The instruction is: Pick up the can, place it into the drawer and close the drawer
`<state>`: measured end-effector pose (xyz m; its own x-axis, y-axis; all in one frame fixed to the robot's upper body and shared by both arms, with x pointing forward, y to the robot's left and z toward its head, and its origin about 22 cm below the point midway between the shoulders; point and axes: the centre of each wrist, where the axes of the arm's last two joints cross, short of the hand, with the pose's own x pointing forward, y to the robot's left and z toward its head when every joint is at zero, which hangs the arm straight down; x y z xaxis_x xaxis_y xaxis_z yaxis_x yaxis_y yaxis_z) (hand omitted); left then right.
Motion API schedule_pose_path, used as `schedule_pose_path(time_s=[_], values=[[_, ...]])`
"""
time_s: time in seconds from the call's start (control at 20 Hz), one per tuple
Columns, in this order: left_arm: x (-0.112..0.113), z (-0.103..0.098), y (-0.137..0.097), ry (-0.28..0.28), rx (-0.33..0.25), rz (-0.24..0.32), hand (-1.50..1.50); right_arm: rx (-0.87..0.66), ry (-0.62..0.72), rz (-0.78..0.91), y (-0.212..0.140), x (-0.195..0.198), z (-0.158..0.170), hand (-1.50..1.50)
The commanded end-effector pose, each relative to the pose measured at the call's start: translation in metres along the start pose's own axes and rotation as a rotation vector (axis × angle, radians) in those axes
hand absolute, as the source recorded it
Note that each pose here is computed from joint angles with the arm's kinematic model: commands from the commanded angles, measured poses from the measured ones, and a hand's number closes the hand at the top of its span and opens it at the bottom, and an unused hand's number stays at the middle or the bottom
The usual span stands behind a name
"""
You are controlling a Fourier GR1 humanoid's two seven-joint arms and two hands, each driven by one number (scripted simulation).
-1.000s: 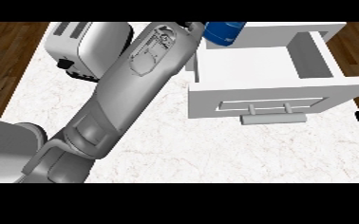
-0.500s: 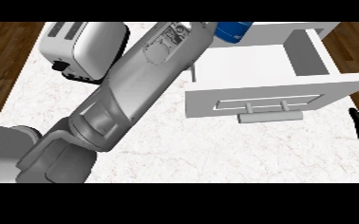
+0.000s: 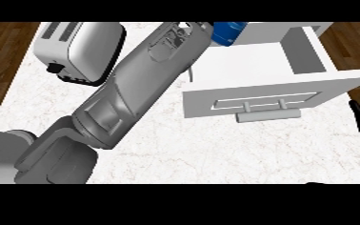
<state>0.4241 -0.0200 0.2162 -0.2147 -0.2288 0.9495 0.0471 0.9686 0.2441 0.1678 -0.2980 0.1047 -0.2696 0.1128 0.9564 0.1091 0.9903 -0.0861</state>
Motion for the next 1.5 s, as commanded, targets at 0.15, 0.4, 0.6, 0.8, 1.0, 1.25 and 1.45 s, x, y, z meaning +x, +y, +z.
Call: schedule_pose_path(time_s=[0.15,0.4,0.6,0.8,1.0,1.25,1.45], values=[[-0.015,-0.001,0.001,0.000,0.025,-0.044,1.50,0.020,-0.006,0.005,-0.005,-0.002,-0.005,-1.50],[-0.038,0.003,0.001,-0.005,0.053,-0.089,1.50,0.031,-0.026,-0.007,0.010,-0.004,-0.013,-1.50],[-0.047,0.009,-0.002,0.002,0.048,-0.121,1.50,0.031,-0.025,-0.005,0.010,0.003,-0.019,-1.50],[-0.059,0.008,0.003,-0.012,0.088,-0.138,-1.50,0.024,-0.041,0.002,0.009,0.002,-0.021,-1.50],[-0.047,0.009,-0.004,0.013,0.125,-0.127,-1.50,0.039,-0.025,0.010,0.006,-0.001,-0.026,-1.50],[-0.064,0.011,0.001,-0.001,0.156,-0.125,-1.50,0.041,-0.053,0.005,0.011,0.013,-0.020,-1.50],[-0.043,0.009,-0.005,0.007,0.159,-0.081,-1.50,0.049,-0.087,0.082,0.010,0.015,-0.025,-1.50]])
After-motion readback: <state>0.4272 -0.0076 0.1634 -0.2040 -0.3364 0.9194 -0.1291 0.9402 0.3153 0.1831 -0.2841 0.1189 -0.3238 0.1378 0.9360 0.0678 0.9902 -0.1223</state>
